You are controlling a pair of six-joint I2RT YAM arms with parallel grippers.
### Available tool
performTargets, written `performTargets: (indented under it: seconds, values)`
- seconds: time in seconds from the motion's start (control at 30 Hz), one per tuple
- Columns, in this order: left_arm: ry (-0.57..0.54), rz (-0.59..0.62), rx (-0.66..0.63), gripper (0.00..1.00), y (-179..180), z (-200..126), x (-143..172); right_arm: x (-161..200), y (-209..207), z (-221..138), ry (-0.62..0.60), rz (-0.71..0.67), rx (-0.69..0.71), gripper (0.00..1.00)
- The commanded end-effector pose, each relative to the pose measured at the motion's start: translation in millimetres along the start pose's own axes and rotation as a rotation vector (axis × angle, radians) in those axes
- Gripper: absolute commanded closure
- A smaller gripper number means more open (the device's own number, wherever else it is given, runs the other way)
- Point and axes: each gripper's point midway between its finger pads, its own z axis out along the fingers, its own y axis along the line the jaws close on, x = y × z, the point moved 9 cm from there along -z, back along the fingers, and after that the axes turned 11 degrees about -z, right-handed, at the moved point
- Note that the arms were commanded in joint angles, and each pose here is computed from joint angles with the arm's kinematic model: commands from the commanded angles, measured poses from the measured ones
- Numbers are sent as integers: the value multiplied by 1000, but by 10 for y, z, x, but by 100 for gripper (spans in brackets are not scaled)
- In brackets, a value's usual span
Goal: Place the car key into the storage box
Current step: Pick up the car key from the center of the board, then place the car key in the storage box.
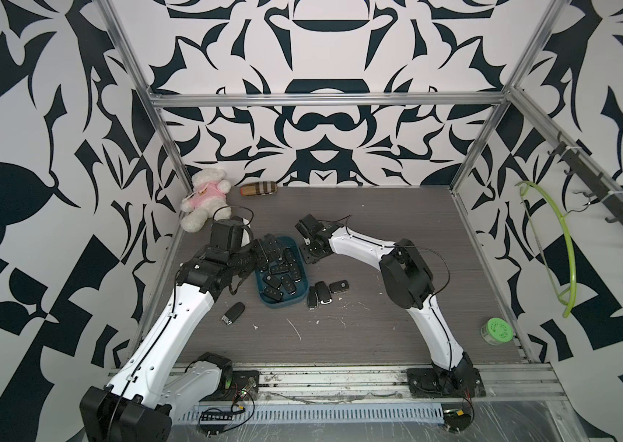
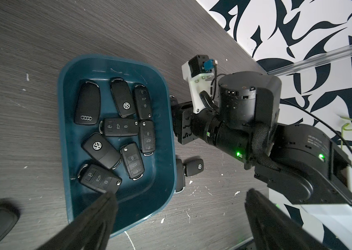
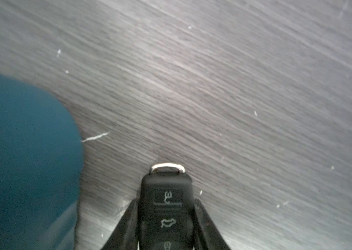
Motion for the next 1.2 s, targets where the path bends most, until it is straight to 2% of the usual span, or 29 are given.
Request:
performTargets:
  seconds: [0.0,0.37,0.67,0.9,1.17]
  values:
    - [-18,13,4,1,-33,-61,-25,-16,-34,-169,-8,19,21,64]
    - [-40,1,4,1,13,-107,6,-161,-65,-743,-91,74,37,64]
    - [-157,-21,-40,1,102,-357,29,-454,395,-1119,-208,40,-45,64]
    - [-172,-29,-51,1,161,-483,96,-680,779,-1048,-261,30,-128,64]
    - [-191,-22,-67,1,207,-626,152,-792,1059,-770,-288,46,-182,64]
